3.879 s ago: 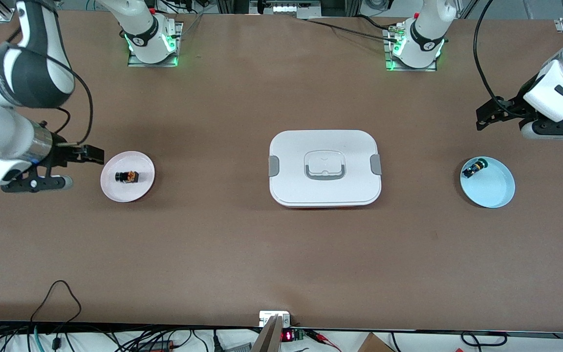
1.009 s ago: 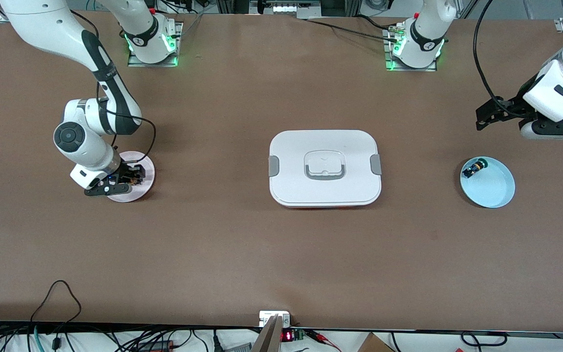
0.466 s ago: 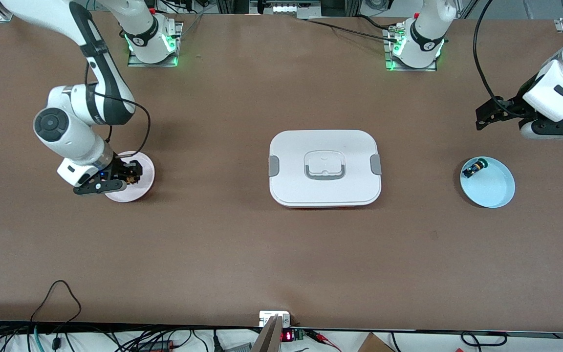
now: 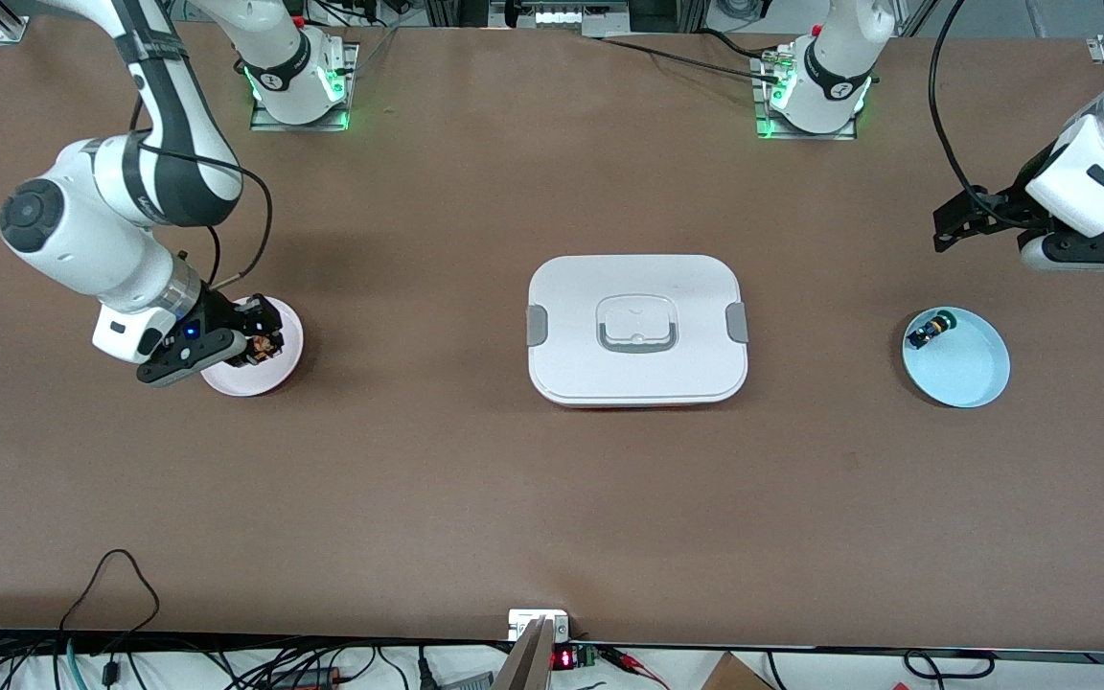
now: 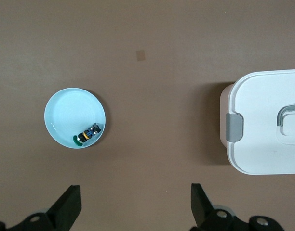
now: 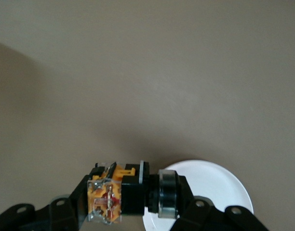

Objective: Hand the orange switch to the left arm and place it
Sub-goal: 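Lift the orange switch with the right gripper while the left gripper advances, then carry the switch above the box while the left gripper approaches it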

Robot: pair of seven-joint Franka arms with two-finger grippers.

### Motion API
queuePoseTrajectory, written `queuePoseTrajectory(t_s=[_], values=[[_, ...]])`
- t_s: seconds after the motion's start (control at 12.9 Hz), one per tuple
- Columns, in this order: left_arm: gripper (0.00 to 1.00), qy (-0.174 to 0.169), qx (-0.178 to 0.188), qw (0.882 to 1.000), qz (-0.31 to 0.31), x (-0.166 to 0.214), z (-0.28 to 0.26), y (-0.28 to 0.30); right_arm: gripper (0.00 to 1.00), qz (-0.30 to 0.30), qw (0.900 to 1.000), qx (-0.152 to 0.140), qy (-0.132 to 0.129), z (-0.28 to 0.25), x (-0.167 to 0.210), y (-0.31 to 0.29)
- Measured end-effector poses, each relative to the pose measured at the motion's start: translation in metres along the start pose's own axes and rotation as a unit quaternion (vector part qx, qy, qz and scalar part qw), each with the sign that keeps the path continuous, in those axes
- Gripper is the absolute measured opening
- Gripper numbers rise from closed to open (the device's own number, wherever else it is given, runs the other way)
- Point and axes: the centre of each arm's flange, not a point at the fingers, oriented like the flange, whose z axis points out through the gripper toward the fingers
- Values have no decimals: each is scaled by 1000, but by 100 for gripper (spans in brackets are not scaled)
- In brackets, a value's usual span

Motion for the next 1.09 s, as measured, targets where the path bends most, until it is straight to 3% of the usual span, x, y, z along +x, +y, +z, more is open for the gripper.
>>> queuePoseTrajectory(t_s=[0.16, 0.31, 0.47, 0.62, 0.78, 0.93, 1.09], values=[[100, -4, -1, 1000, -1, -1, -1, 0, 73, -51, 998, 24, 24, -30, 19, -21], [100, -15, -3, 1000, 0, -4, 0, 2, 73, -89, 994, 29, 48, -61, 39, -41], [100, -43, -12, 999, 4, -10, 4, 8, 73, -116, 989, 39, 81, -88, 56, -66], [100, -79, -43, 996, 7, -18, 10, 17, 73, -149, 980, 71, 115, -105, 66, -93], [100, -106, -81, 991, 9, -19, 19, 25, 73, -177, 963, 133, 156, -110, 72, -118], [100, -134, -125, 983, 6, -16, 30, 31, 73, -204, 939, 201, 191, -111, 76, -144], [100, -177, -182, 967, 5, -16, 42, 37, 73, -228, 916, 246, 222, -110, 80, -172]])
